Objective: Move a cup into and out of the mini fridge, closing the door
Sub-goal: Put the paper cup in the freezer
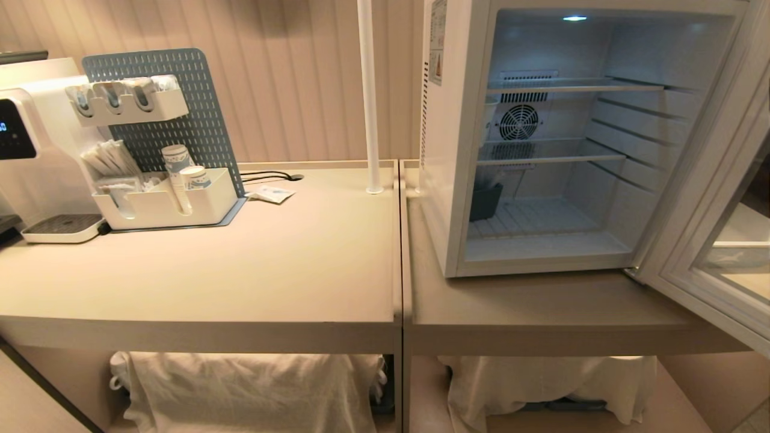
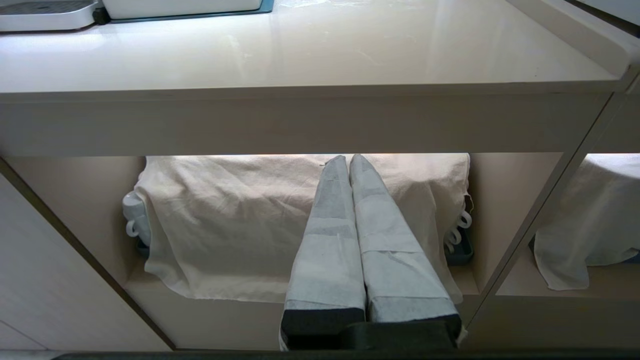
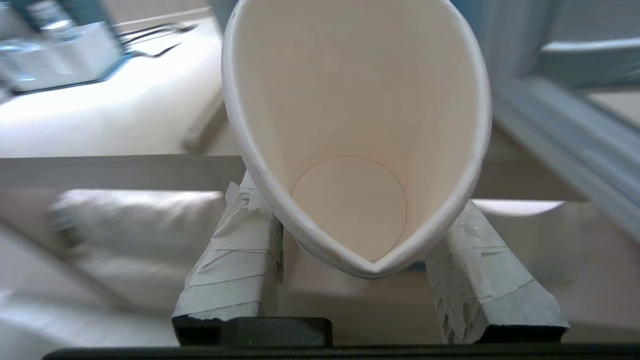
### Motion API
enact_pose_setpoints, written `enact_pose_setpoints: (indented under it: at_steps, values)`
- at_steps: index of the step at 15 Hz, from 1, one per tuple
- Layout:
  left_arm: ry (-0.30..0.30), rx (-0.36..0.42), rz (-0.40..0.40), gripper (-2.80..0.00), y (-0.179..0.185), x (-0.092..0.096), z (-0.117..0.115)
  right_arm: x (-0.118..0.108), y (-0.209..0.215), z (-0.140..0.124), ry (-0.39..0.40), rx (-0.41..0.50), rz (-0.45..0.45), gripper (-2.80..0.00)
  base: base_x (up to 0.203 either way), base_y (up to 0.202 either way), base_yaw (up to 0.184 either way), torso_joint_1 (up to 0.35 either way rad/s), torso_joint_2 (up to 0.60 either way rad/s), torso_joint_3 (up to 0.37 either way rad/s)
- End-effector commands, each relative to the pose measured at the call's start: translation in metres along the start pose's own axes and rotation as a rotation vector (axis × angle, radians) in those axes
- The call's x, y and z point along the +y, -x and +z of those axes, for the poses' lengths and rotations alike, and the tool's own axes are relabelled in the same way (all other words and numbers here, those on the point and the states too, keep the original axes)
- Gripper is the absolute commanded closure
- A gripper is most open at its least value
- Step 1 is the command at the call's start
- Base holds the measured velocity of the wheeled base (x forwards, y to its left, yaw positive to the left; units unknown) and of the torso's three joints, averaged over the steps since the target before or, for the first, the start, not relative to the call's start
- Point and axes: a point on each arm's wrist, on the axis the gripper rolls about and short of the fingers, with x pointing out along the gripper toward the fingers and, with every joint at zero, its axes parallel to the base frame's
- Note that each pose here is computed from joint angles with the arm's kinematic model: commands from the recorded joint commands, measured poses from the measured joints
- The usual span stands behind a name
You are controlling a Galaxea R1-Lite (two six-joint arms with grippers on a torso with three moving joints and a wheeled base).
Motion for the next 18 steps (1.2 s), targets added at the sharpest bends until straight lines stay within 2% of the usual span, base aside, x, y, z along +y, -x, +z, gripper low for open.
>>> enact_pose_setpoints:
  at_steps: [1,2,4,6,8,11,13,18]
  values:
    - [0.000,-0.001,0.001,0.00,0.000,0.000,0.000,-0.001,-0.057,0.053,-0.142,0.269,0.055,0.00,0.000,0.000,0.000,0.000,0.00,0.000]
    - [0.000,-0.001,0.001,0.00,0.000,0.000,0.000,-0.002,-0.082,0.067,-0.209,0.377,0.098,0.00,0.000,0.000,0.000,0.000,0.00,0.000]
    - [0.000,-0.001,0.001,0.00,0.000,0.000,0.000,-0.007,-0.135,0.073,-0.300,0.545,0.148,0.00,0.000,0.000,0.000,0.000,0.00,0.000]
    - [0.000,-0.001,0.001,0.00,0.000,0.000,0.000,-0.015,-0.185,0.063,-0.346,0.639,0.186,0.00,0.000,0.000,0.000,0.000,0.00,0.000]
    - [0.000,-0.001,0.001,0.00,0.000,0.000,0.000,-0.025,-0.233,0.043,-0.324,0.679,0.222,0.00,0.000,0.000,0.000,0.000,0.00,0.000]
    - [0.000,-0.001,0.001,0.00,0.000,0.000,0.000,-0.039,-0.283,0.012,-0.250,0.753,0.253,0.00,0.000,0.000,0.000,0.000,0.00,0.000]
    - [0.000,-0.001,0.001,0.00,0.000,0.000,0.000,-0.048,-0.315,0.008,-0.225,0.732,0.258,0.00,0.000,0.000,0.000,0.000,0.00,0.000]
    - [0.000,-0.001,0.001,0.00,0.000,0.000,0.000,-0.075,-0.367,0.029,-0.107,0.423,0.236,0.00,0.000,0.000,0.000,0.000,0.00,0.000]
